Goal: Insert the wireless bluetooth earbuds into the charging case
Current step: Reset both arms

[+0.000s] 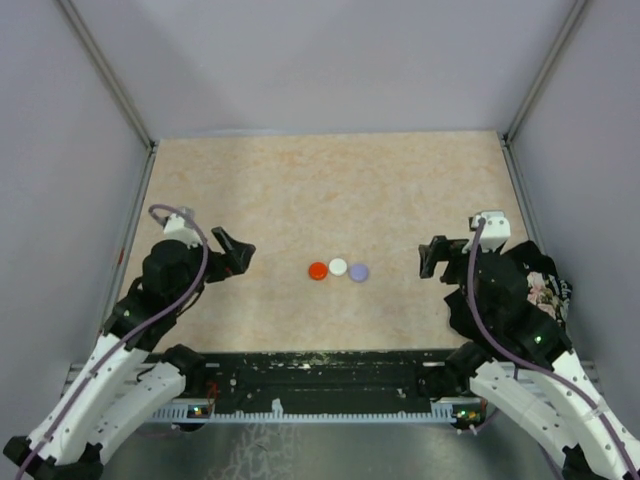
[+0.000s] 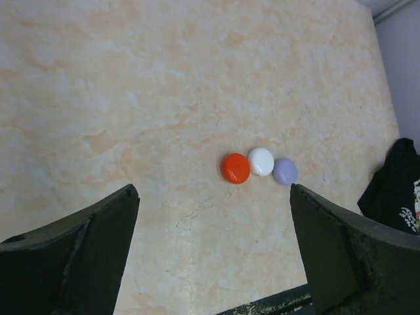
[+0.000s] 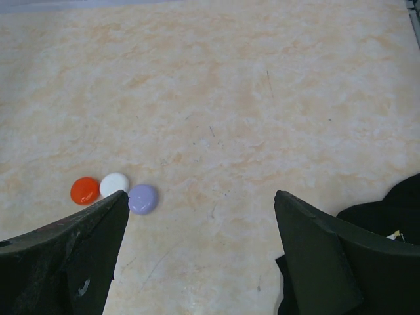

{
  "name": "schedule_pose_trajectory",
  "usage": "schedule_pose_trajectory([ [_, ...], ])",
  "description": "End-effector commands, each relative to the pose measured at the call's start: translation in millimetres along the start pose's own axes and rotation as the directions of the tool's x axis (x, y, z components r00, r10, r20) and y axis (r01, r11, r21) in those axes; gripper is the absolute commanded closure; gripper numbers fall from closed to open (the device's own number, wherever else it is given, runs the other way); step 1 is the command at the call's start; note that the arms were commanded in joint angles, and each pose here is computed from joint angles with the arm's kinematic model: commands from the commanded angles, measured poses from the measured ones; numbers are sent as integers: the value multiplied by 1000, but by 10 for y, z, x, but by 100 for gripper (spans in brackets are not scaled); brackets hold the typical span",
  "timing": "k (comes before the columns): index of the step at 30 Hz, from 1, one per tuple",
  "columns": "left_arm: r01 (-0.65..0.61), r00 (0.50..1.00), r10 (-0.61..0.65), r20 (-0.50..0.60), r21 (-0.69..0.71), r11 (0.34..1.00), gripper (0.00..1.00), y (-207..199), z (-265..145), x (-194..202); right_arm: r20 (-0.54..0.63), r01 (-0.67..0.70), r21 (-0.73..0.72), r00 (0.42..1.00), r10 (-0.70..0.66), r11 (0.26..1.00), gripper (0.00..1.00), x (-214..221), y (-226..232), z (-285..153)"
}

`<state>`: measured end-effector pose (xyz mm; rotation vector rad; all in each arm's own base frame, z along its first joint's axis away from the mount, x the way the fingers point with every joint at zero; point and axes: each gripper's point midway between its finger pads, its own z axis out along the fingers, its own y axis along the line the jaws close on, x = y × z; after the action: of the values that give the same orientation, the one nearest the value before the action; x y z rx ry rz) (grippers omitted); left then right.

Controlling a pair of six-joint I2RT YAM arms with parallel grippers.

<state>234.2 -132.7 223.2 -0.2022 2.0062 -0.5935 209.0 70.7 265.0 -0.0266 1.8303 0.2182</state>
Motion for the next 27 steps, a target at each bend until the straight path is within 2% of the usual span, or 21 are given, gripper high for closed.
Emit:
schedule_pose_trajectory([
  [1, -34, 995, 42, 96, -88, 996, 0, 244, -279, -151, 65, -46, 83, 997, 41, 995, 9, -130, -173, -72],
  [7, -87, 970, 101, 221, -75, 993, 0, 254, -574, -416, 86, -73, 105, 994, 64, 992, 9, -96, -225, -69],
  [14, -188, 947, 196, 253, -54, 981, 0, 159, -605, -553, 131, -110, 147, 987, 91, 983, 9, -139, -281, -18],
  [18, -227, 938, 231, 258, -45, 973, 0, 108, -621, -608, 114, -119, 144, 988, 103, 982, 9, -124, -229, 54],
  [27, -225, 921, 217, 323, -14, 974, 0, 62, -711, -690, 123, -124, 142, 987, 107, 982, 9, -129, -185, 146],
])
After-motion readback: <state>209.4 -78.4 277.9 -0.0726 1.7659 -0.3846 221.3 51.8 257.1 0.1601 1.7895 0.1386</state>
